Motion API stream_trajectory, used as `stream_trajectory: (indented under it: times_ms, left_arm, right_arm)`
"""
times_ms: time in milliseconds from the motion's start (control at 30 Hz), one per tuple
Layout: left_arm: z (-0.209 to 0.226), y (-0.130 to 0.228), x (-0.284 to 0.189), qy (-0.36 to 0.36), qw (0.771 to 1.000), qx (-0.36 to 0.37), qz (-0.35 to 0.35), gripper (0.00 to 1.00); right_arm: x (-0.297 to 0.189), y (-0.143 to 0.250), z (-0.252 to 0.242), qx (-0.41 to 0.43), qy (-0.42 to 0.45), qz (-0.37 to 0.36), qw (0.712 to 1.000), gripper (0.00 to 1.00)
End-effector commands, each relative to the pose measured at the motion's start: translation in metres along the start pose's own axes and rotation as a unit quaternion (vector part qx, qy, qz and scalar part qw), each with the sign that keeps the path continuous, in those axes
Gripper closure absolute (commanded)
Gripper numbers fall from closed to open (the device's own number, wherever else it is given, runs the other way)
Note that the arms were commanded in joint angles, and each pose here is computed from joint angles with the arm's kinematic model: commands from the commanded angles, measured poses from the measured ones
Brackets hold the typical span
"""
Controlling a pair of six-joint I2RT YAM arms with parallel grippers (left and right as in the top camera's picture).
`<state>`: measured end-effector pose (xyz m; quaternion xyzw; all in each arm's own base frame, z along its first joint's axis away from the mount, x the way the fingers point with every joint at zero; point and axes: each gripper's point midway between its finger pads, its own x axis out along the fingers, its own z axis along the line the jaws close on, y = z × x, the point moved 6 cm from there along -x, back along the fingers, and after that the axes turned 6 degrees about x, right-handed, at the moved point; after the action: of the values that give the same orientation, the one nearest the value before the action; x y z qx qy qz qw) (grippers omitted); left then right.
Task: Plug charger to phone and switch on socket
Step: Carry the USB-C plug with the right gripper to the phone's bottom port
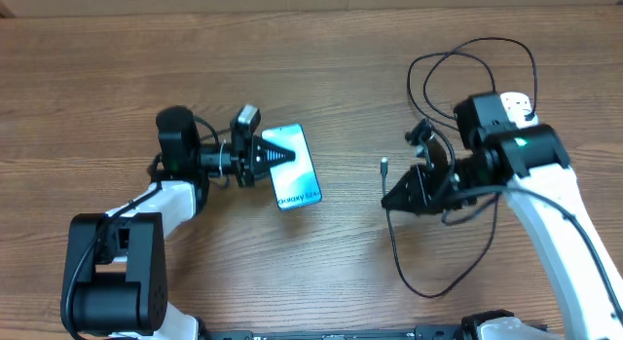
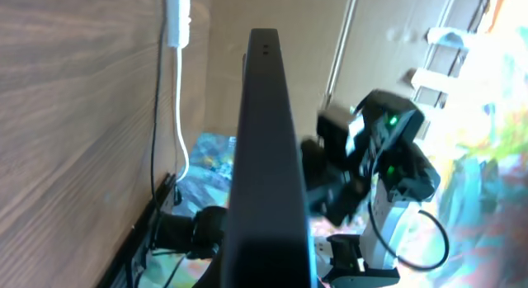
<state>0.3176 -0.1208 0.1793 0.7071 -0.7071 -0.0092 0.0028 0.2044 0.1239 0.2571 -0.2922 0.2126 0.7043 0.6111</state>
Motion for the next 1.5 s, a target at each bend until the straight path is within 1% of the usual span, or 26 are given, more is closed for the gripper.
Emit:
stream_trajectory:
  times_ms: [0,67,133,267,333,433,500,567,733,867,933,1000,1067,1133,1233,1467]
  left_arm:
    - [-0.026,-0.012,0.001,0.006,0.999,0.044,0.020,0.96]
    - [-0.033,-0.015,0.005,0.006,0.998,0.054,0.025,0.96]
    - [-0.038,-0.015,0.012,0.007,0.997,0.062,0.036,0.96]
    - [-0.039,-0.012,0.025,0.006,0.998,0.046,0.050,0.96]
    - [-0.039,-0.009,0.029,0.007,0.997,0.047,0.059,0.96]
    - [-0.039,-0.008,0.030,0.007,0.997,0.047,0.064,0.96]
    - [-0.039,-0.008,0.030,0.008,0.997,0.053,0.063,0.96]
    - [-0.039,-0.008,0.029,0.008,0.996,0.064,0.062,0.96]
    - [-0.039,-0.011,0.025,0.008,0.996,0.070,0.053,0.96]
    - [-0.038,-0.014,0.024,0.005,0.997,0.069,0.040,0.96]
    - [-0.038,-0.014,0.024,0.005,0.997,0.067,0.040,0.96]
    - [-0.038,-0.014,0.024,0.005,0.998,0.058,0.039,0.96]
    - [-0.038,-0.014,0.023,0.004,0.998,0.042,0.039,0.96]
    - [-0.038,-0.014,0.023,0.004,0.999,0.028,0.040,0.96]
    - [-0.038,-0.013,0.023,0.004,0.999,0.024,0.043,0.96]
    - [-0.038,-0.014,0.023,0.004,0.999,0.024,0.041,0.96]
  right_arm:
    - [-0.013,0.018,0.041,-0.148,-0.128,-0.014,0.981,0.96]
    - [-0.013,0.024,0.049,-0.170,-0.142,-0.012,0.975,0.96]
    - [-0.005,0.030,0.057,-0.185,-0.147,0.008,0.972,0.96]
    - [0.015,0.036,0.068,-0.196,-0.147,0.043,0.969,0.96]
    - [0.024,0.033,0.068,-0.180,-0.110,0.047,0.976,0.96]
    - [0.038,0.025,0.059,-0.128,-0.010,0.030,0.991,0.96]
    - [0.043,0.025,0.059,-0.123,0.013,0.026,0.992,0.96]
    - [0.046,0.026,0.064,-0.124,0.012,0.029,0.992,0.96]
    - [0.049,0.025,0.071,-0.036,-0.005,0.027,0.999,0.96]
    - [0.049,0.032,0.086,-0.029,-0.063,0.057,0.996,0.96]
    - [0.049,0.032,0.087,-0.008,-0.063,0.058,0.996,0.96]
    - [0.050,0.031,0.086,-0.009,-0.064,0.057,0.996,0.96]
    - [0.053,0.030,0.082,-0.007,-0.053,0.053,0.997,0.96]
    - [0.058,0.027,0.072,-0.001,-0.020,0.043,0.999,0.96]
    - [0.065,0.027,0.061,0.002,0.017,0.038,0.999,0.96]
    - [0.072,0.030,0.065,-0.018,0.026,0.043,0.999,0.96]
